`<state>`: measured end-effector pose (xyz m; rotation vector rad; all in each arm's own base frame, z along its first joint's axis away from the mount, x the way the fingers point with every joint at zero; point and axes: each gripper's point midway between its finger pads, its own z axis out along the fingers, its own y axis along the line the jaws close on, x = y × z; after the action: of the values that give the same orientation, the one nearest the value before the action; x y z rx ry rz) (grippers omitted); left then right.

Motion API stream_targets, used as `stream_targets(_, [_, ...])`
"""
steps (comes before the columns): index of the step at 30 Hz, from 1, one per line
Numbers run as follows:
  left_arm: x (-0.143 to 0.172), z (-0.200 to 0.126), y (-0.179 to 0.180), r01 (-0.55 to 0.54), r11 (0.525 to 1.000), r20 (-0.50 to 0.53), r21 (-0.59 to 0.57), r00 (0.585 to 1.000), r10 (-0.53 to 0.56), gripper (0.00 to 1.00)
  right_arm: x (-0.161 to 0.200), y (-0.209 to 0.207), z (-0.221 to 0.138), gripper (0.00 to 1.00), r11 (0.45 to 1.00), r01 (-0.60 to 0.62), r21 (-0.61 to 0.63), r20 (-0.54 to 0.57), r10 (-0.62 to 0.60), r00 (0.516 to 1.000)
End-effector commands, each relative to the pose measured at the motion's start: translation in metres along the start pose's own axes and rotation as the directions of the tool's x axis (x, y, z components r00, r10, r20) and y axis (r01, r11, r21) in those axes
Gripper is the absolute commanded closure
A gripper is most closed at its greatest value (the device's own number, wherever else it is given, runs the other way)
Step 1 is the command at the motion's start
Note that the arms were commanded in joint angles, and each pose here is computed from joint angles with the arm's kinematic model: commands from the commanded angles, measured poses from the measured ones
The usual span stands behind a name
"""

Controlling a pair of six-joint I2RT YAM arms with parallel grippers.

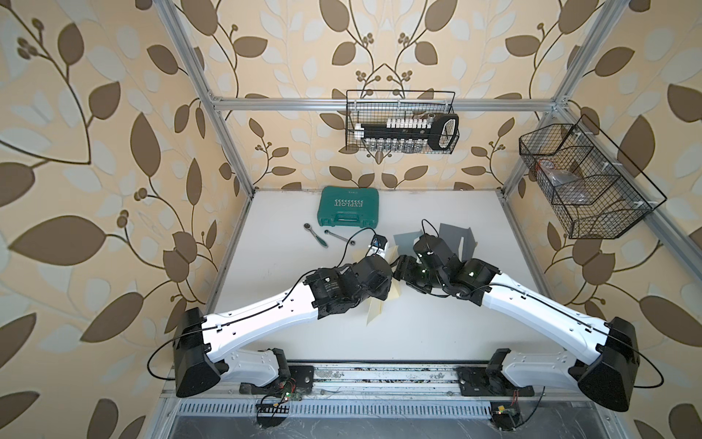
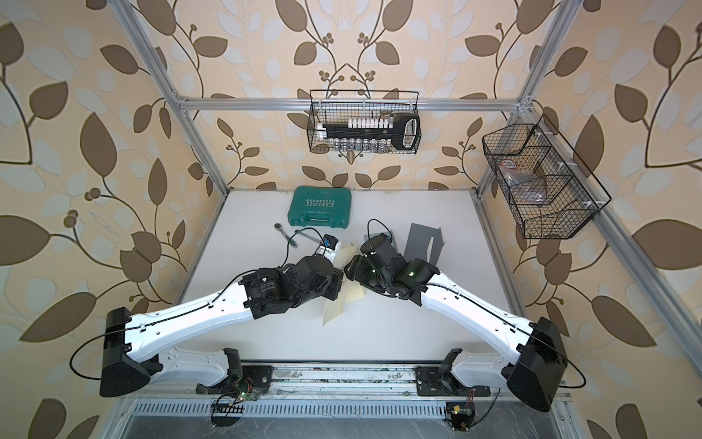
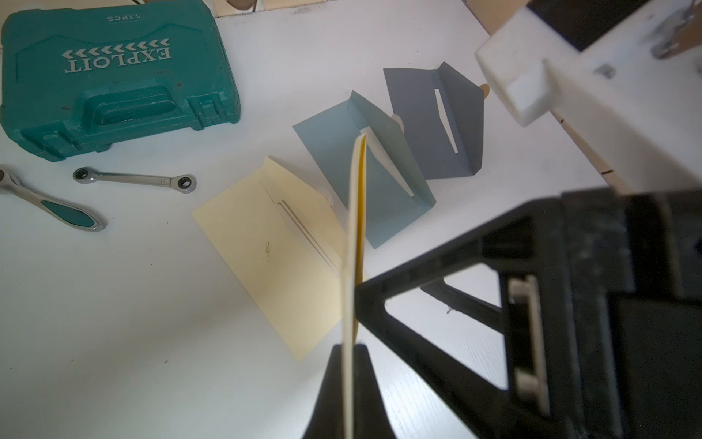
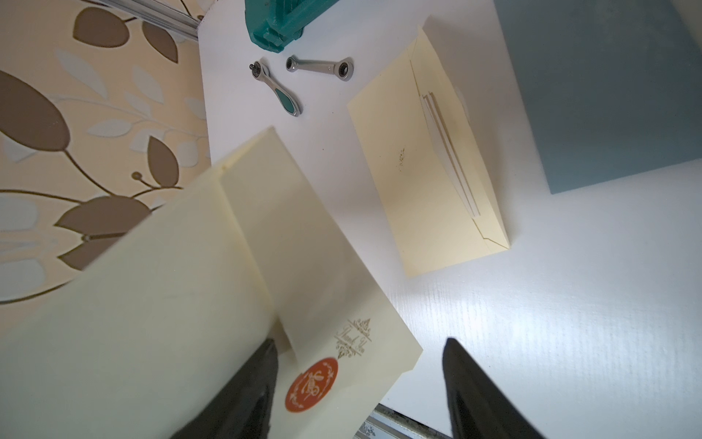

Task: Open the envelope
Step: Open the envelope flap on the envelope.

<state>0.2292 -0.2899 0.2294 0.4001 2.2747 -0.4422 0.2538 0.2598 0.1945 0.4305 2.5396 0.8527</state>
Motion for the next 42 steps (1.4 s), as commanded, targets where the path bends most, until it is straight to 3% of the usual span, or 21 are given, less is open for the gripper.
stream_targets(1, [-0.013,-0.010,-0.007,-0.002,1.000,0.037,0.020,0.999,0.001,1.00,-0.001,0.008,-0.002,0.32,1.000,0.014,-0.006,-0.004,-0.014,1.000])
stream_targets(9, [-0.011,-0.009,-0.007,0.000,1.000,0.034,0.025,0.999,-0.001,1.00,0.002,0.001,0.004,0.34,0.999,0.019,0.039,-0.020,-0.019,1.000])
stream_targets(23, [-0.009,-0.009,-0.005,0.000,1.000,0.028,0.019,1.000,0.000,1.00,0.005,0.011,0.004,0.34,0.999,0.037,0.004,-0.047,-0.037,0.998])
stream_targets(29, [-0.009,-0.010,-0.005,-0.001,1.000,0.030,0.018,1.000,0.001,1.00,0.001,0.016,-0.002,0.34,0.998,0.027,-0.059,-0.006,-0.027,1.000])
stream_targets(42, [-0.010,-0.010,-0.009,-0.002,0.999,0.031,0.041,1.000,0.001,1.00,0.002,0.008,0.000,0.35,1.000,0.023,-0.020,-0.008,-0.023,1.000])
